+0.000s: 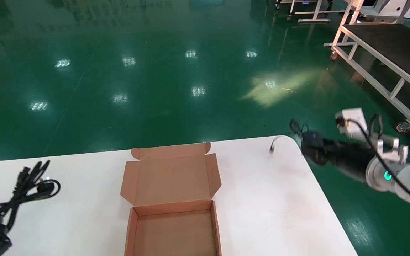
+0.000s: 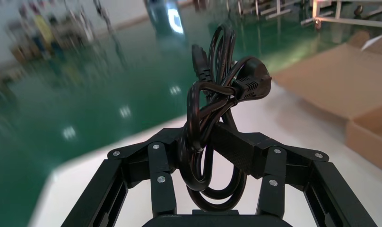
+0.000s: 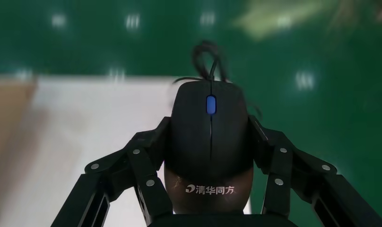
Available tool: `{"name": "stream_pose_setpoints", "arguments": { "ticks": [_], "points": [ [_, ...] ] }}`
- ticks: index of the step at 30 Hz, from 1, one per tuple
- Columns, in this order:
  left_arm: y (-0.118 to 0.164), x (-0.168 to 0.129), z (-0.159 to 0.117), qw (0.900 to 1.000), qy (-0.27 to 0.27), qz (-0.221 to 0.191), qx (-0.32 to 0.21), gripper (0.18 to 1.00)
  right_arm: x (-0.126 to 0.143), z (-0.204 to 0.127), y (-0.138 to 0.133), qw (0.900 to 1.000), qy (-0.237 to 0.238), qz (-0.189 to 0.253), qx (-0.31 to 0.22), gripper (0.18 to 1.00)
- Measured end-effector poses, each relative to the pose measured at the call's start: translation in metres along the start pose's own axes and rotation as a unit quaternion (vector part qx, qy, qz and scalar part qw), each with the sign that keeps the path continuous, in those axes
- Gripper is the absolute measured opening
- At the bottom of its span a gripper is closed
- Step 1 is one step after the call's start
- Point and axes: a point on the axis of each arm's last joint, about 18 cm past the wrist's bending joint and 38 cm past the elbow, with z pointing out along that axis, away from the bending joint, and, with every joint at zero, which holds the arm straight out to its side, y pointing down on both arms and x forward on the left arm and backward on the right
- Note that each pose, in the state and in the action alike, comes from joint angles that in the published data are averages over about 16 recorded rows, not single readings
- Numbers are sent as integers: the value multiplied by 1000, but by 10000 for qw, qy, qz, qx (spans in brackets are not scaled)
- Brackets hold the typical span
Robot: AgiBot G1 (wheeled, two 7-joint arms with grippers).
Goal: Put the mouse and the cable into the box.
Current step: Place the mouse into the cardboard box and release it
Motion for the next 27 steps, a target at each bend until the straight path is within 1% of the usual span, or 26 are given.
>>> {"name": "stream_pose_setpoints", "arguments": {
  "ticks": [4,8,14,17,20,23,27],
  "points": [
    [-28,-16,-3,9975,50,615,332,183,-3,-3,-37,9982,33,-8,594,566],
    [-55,-28,-4,9913,191,1165,578,183,-12,-6,-68,9935,-19,-19,1136,566],
    [-87,-37,-2,9795,502,1776,807,183,-37,-9,-100,9837,-270,-43,1780,566],
    [-98,-39,1,9745,658,1964,865,183,-55,-7,-107,9788,-474,-67,1991,566],
    [-106,-39,4,9707,792,2083,895,183,-75,-4,-107,9744,-716,-100,2127,566],
    [-111,-38,6,9680,904,2157,909,183,-96,0,-102,9705,-977,-147,2198,566],
    [-116,-35,9,9657,1015,2207,915,183,-126,5,-87,9659,-1332,-243,2208,566]
  ]
}}
